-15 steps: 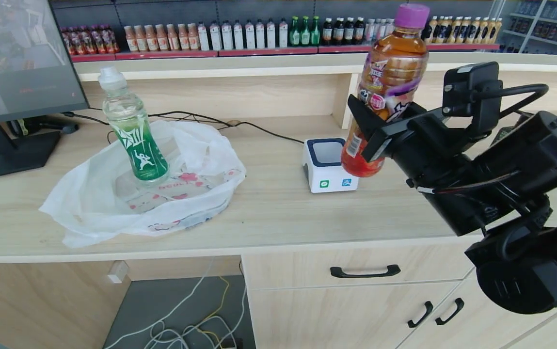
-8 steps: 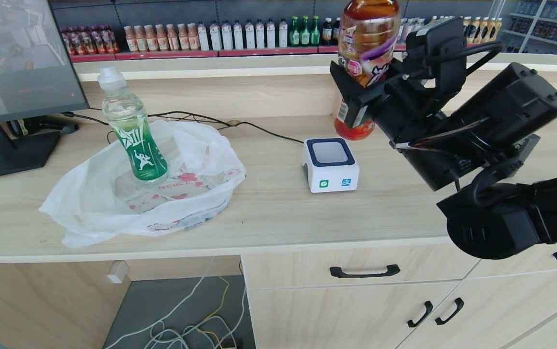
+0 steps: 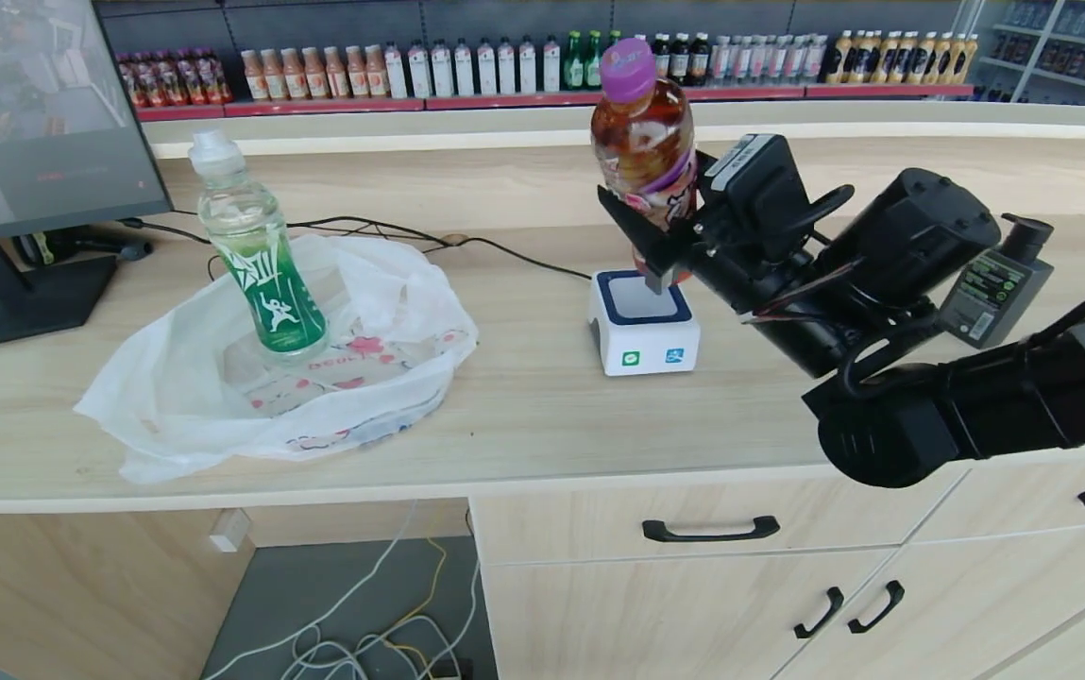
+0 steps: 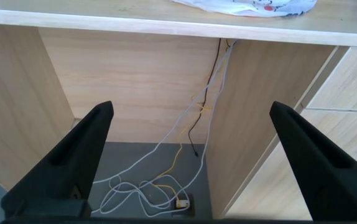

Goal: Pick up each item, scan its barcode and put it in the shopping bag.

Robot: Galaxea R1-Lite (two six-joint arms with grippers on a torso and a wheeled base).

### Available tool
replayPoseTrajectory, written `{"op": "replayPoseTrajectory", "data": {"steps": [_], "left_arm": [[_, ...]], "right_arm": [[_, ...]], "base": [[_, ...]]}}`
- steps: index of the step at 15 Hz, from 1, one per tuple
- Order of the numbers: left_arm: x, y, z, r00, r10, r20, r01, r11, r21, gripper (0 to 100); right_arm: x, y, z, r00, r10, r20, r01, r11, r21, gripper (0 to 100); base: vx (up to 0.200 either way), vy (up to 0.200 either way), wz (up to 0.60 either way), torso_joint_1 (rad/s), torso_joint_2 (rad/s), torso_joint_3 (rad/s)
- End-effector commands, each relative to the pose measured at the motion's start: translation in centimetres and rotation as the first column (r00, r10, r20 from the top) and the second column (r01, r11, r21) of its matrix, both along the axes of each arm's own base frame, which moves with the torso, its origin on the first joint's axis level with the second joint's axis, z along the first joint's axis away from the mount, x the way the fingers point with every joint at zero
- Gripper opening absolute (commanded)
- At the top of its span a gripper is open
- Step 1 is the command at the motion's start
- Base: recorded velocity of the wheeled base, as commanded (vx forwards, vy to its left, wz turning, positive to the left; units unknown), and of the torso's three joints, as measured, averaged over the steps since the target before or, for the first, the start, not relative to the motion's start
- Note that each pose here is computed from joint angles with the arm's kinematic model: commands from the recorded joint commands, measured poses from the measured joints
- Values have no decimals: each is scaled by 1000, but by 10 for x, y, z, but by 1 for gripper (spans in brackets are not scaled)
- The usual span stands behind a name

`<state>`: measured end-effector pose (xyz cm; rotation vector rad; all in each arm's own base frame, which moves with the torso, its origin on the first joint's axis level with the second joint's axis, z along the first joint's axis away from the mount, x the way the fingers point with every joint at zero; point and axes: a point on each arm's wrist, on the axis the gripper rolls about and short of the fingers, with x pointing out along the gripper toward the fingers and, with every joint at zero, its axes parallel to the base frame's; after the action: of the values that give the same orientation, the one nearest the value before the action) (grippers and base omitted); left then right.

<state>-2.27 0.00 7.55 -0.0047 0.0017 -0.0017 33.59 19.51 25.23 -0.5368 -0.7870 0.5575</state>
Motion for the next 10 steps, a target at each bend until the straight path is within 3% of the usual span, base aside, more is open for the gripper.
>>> {"op": "replayPoseTrajectory", "data": {"steps": [1,5,10], "left_arm": [[0,0,0,1000,0,0,0,1000,0,100],[0,0,0,1000,0,0,0,1000,0,100],[0,0,0,1000,0,0,0,1000,0,100]], "right_arm": [[11,-1,-5,999,35,38,-33,998,-62,0],[24,-1,-3,970,211,123,-187,965,-182,0],[41,-42,-5,940,283,189,-217,926,-310,0]], "base": [[0,0,0,0,0,0],[0,0,0,0,0,0],[0,0,0,0,0,0]]}}
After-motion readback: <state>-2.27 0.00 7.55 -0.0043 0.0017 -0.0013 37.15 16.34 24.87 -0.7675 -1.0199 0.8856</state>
